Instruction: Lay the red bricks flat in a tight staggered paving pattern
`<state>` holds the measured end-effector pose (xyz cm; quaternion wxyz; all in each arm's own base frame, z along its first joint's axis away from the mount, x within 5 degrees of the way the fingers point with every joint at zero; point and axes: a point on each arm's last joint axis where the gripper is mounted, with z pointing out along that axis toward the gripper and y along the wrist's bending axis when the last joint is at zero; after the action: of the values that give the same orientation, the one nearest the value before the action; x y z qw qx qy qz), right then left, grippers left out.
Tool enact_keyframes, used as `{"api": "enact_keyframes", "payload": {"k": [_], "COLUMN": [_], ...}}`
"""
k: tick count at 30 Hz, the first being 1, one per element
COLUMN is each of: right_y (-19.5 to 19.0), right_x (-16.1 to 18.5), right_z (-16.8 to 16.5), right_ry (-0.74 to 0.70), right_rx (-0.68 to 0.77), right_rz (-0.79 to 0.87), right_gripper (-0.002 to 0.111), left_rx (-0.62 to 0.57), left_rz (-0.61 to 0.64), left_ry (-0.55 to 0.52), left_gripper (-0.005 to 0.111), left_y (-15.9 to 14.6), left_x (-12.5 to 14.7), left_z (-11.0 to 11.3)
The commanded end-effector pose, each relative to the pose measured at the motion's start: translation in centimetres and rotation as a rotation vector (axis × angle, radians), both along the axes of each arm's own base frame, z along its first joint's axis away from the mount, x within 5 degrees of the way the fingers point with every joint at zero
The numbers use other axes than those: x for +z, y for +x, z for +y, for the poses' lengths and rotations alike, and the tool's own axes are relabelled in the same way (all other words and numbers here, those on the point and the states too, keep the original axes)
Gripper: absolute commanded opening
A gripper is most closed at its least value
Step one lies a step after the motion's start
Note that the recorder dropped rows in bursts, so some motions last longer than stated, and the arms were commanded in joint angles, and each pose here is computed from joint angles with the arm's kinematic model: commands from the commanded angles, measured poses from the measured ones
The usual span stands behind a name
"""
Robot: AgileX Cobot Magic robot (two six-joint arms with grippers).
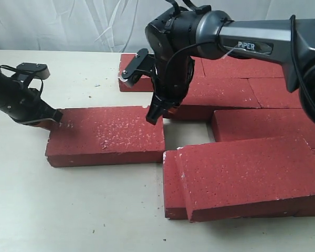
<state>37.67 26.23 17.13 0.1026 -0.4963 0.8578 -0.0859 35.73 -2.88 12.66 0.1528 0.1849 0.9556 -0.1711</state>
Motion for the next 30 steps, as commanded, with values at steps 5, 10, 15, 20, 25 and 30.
{"api": "enact_keyframes", "payload": {"k": [5, 10, 15, 20, 25, 30], "right_y": [-0.6, -0.6, -0.9, -1.0, -0.9, 1.6], "right_x": [0.2, -0.9, -1.8, 0.7, 4.3, 3.9], "right_z": [0.3, 1.1, 0.8, 0.7, 1.0, -0.3], "right_ry": [0.076, 0.146, 0.099, 0.122, 0.239, 0.204], "right_rx": [-0.016, -0.035, -0.017, -0.008, 0.015, 0.021], "right_rz": [0.088, 0.112, 0.163, 0.112, -0.011, -0.170], "right_gripper": [-0.001, -0.001, -0.001, -0.001, -0.001, -0.001], "left_rx": [0.002, 0.015, 0.076, 0.076, 0.114, 0.076], "left_rz": [-0.010, -0.003, -0.005, -0.004, -0.011, -0.035], "left_ry": [0.002, 0.033, 0.021, 0.013, -0.020, -0.067], "left_gripper": [0.000, 0.000, 0.000, 0.000, 0.000, 0.000], "left_y": [-0.1, -0.1, 0.0, 0.0, 0.2, 0.2], "left_x": [0.4, 0.3, 0.3, 0.3, 0.5, 0.6], "left_z": [0.0, 1.1, 2.7, 2.6, 2.4, 1.8]}}
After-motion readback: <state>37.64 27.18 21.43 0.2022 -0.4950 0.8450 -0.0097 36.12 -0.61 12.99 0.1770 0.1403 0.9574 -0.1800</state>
